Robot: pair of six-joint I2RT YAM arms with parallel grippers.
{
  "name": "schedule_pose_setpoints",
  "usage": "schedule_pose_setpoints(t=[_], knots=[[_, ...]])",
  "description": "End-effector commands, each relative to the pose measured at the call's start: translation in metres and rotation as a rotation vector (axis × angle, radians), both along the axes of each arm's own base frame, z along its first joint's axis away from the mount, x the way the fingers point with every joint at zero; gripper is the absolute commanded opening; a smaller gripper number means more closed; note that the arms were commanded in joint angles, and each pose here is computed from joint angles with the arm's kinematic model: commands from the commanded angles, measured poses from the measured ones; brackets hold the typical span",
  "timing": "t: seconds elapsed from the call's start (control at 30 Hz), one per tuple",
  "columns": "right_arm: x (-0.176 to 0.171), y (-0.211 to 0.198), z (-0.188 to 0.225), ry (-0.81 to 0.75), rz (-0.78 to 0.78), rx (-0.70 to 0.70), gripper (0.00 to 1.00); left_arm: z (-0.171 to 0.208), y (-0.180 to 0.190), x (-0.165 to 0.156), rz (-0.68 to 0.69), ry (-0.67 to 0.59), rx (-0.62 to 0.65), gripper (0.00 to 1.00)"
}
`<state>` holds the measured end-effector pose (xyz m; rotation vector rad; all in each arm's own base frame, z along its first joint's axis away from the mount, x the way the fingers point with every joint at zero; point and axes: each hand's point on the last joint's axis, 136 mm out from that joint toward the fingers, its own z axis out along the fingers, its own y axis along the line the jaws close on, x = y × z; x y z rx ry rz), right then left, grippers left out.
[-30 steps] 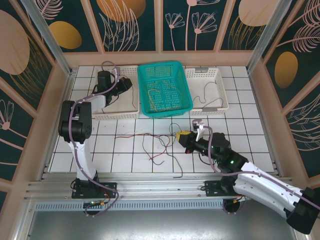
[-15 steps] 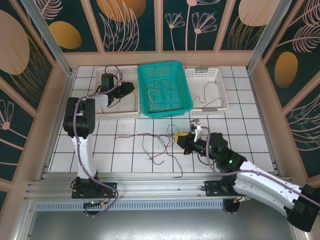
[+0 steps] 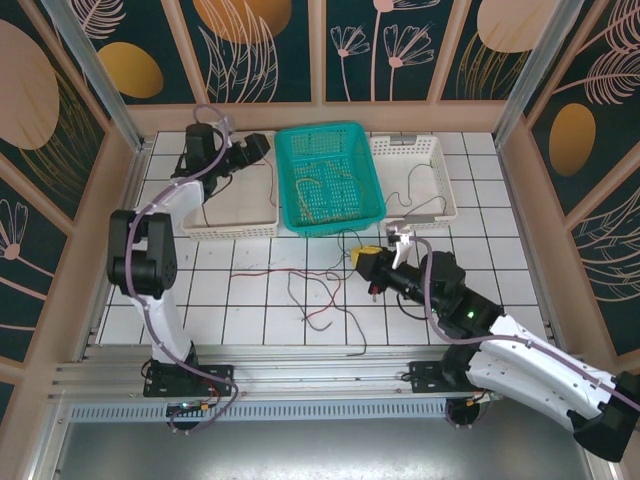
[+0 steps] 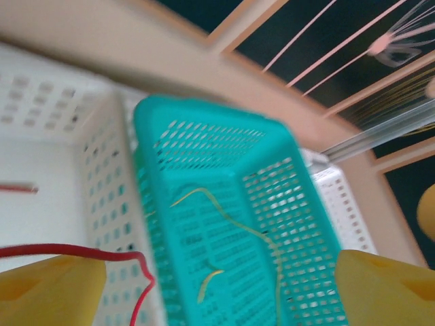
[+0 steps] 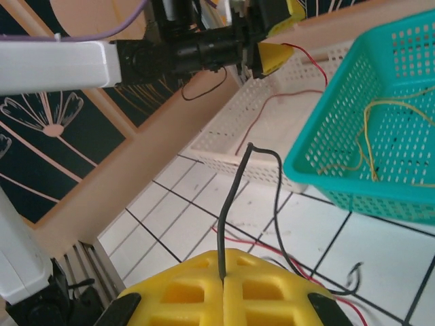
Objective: Untangle the cables
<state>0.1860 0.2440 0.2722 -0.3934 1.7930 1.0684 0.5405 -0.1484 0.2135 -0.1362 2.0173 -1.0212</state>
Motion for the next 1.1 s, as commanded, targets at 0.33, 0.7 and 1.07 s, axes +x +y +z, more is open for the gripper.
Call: schedule_pose_setpoints(t=[0.33, 0.7, 1.07], knots=[[0.008, 0.014, 0.070, -0.077, 0.016, -0.003, 0.00, 0.039, -0.043, -0.122, -0.006, -0.037, 0.033, 0.98], [0.012, 0.002, 0.148, -0.181, -0.038, -0.002, 0.00, 0.007, -0.018, -0.153, 0.085, 0.017, 0.077, 0.98], [0.010, -0.021, 0.210, -0.265, -0.118, 0.029, 0.00, -0.013, 0.016, -0.135, 0.299, 0.090, 0.147, 0.98]])
